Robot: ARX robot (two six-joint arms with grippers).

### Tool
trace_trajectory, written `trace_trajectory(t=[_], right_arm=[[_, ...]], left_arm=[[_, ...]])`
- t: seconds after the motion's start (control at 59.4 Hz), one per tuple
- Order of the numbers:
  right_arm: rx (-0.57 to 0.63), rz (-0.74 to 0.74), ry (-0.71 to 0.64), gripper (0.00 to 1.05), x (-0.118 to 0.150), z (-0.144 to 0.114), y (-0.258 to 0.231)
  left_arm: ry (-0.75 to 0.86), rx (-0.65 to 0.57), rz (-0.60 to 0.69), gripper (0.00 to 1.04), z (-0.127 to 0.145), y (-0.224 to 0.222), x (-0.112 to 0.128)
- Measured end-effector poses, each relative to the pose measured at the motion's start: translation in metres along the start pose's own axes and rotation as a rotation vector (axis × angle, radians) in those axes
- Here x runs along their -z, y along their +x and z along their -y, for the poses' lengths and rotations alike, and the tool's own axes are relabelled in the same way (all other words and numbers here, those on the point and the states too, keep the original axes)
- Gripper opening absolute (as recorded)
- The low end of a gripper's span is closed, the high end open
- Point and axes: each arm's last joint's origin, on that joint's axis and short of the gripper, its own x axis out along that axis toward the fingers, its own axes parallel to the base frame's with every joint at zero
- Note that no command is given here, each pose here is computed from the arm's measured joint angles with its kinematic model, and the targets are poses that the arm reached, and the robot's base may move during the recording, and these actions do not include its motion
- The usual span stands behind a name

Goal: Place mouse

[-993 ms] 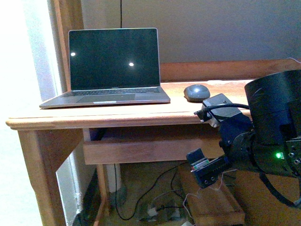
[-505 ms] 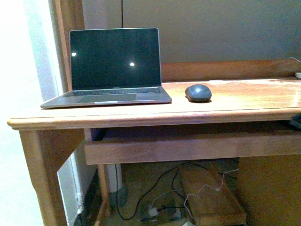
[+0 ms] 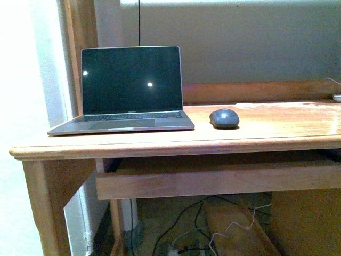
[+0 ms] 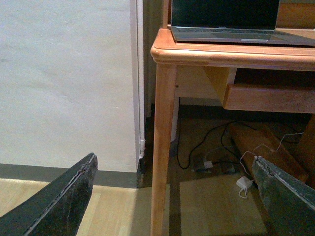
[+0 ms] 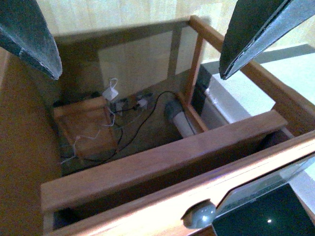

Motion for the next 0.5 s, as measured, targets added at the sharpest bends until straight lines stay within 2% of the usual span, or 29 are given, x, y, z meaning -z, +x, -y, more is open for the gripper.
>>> trace_trajectory(t=[0.05,0.135,0.236,0.303,0.421,0.505], right_arm=[[0.009,0.026,-0.026,0.96,0.008,-0.001,-0.002],[0.059,0.119,-0.186,0.81,0.022,0.001,-0.008],[0.065,0.168,-0.295,0.64,0.021,0.001,-0.012],[0.066,0.167,-0.324,0.54,0.023,0.001,-0.012],[0.068,0.165,-0.351,0.28,0.027,0.003,-0.011],[0.066,0.168,-0.359,0.14,0.033,0.005,-0.01]], left_arm=[[0.0,0.0,0.0,0.97,0.0,0.0,0.0],[0.0,0.0,0.0,0.97,0.0,0.0,0.0],[0.0,0.0,0.0,0.97,0.0,0.0,0.0],[0.0,0.0,0.0,0.97,0.0,0.0,0.0],[0.0,0.0,0.0,0.97,0.0,0.0,0.0],[0.0,0.0,0.0,0.97,0.0,0.0,0.0]])
